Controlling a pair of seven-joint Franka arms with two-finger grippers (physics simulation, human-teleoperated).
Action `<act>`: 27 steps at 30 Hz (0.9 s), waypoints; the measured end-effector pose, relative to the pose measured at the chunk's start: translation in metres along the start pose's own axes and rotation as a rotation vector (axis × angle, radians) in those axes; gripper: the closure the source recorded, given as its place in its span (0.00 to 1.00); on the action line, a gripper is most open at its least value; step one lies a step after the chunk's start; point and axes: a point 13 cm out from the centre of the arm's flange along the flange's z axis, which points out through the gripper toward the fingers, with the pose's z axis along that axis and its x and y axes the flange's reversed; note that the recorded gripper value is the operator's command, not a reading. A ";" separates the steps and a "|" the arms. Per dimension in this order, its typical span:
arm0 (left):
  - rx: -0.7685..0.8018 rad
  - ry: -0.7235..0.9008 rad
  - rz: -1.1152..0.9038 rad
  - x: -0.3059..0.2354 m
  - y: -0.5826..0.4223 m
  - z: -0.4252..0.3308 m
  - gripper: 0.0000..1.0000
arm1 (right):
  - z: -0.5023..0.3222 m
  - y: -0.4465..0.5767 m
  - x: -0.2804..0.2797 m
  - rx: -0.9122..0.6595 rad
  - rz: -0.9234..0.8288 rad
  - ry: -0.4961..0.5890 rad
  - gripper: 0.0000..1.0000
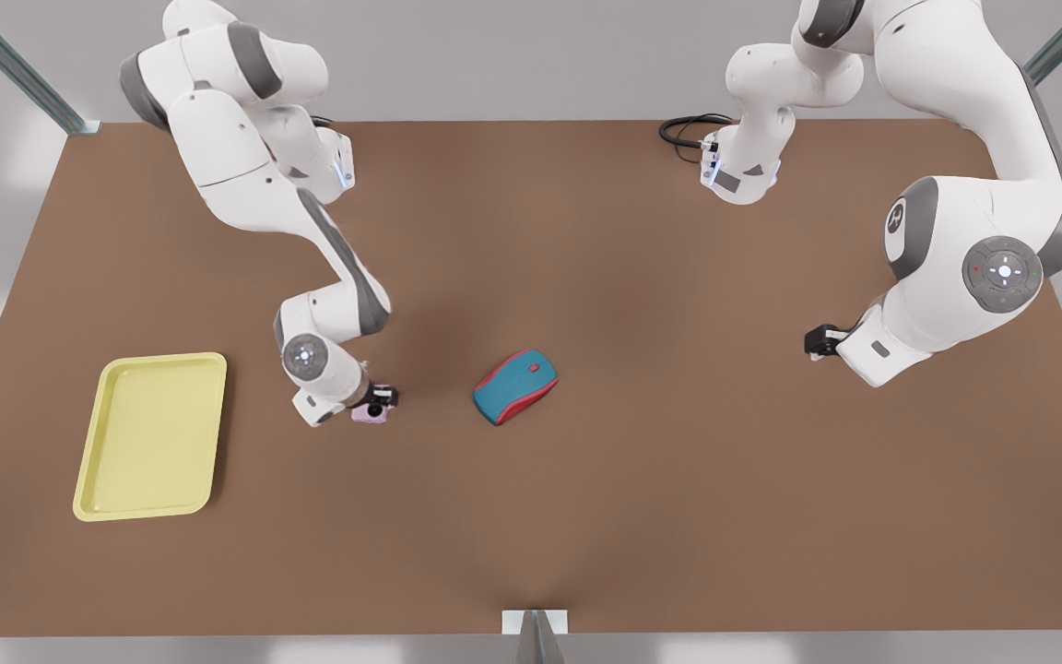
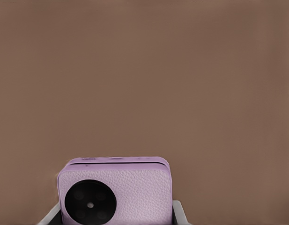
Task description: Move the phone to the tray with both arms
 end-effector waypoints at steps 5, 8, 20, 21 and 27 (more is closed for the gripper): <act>0.000 0.000 0.003 0.000 0.000 0.000 0.00 | -0.011 -0.142 -0.036 0.012 0.151 -0.004 0.22; 0.000 0.000 0.004 0.000 0.000 0.000 0.00 | -0.009 -0.238 -0.043 0.019 0.214 0.006 0.21; 0.000 -0.006 0.005 0.002 0.000 -0.005 0.00 | -0.016 -0.397 -0.044 0.067 0.037 0.005 0.00; 0.000 -0.006 0.005 0.002 0.000 -0.005 0.00 | -0.016 -0.397 -0.044 0.067 0.012 0.006 0.00; -0.005 -0.010 0.008 0.002 -0.001 -0.007 0.00 | -0.082 -0.382 -0.056 0.074 -0.132 -0.045 0.00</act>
